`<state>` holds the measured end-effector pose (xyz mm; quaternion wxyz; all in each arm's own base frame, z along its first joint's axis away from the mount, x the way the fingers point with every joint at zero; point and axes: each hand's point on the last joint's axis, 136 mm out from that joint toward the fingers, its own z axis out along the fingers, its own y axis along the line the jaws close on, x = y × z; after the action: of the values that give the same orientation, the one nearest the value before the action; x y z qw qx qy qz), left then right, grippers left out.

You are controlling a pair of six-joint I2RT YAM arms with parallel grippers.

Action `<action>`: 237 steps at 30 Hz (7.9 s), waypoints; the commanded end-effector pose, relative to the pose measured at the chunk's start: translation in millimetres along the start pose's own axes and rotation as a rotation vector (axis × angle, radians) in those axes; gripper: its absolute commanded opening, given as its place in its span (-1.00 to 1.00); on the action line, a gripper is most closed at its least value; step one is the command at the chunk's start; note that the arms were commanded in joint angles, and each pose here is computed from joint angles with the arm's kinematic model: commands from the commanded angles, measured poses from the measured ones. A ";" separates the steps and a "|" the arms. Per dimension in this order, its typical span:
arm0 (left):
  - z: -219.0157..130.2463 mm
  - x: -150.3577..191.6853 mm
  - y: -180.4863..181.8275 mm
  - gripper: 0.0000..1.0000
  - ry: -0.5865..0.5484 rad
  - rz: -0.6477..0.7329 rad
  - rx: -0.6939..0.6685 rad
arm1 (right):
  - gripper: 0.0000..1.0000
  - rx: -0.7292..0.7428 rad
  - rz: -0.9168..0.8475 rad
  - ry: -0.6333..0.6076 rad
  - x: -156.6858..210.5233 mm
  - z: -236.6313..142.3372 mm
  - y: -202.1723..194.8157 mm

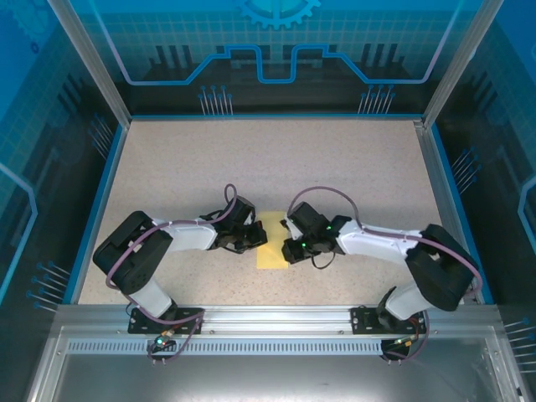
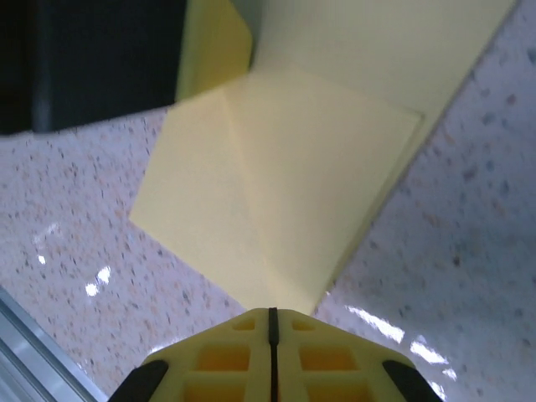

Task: Fold a paper plane with a square sheet of paper (pick it up from the middle)
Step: Fold the triangle a second time at the center of the table, then turn over the paper at the center of the table.

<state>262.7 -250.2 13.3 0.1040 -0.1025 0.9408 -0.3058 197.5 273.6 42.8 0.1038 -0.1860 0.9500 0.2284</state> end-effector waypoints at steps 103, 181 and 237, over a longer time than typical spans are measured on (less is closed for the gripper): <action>-11.5 -27.9 40.6 -0.94 -0.041 -0.093 -0.027 | -0.89 0.099 0.085 0.209 65.3 37.3 -36.8; -3.1 9.2 -23.4 -0.34 0.052 -0.197 0.102 | -0.62 0.042 0.321 -0.054 -28.3 36.4 -49.5; -74.2 -100.0 -19.0 -0.90 -0.339 0.658 -1.079 | 0.94 0.347 0.509 -0.508 -6.2 -135.0 -143.4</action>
<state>335.4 -185.9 90.7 0.2523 0.1022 0.9229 0.2722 251.0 108.0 111.0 0.3095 0.1126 0.9339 0.1390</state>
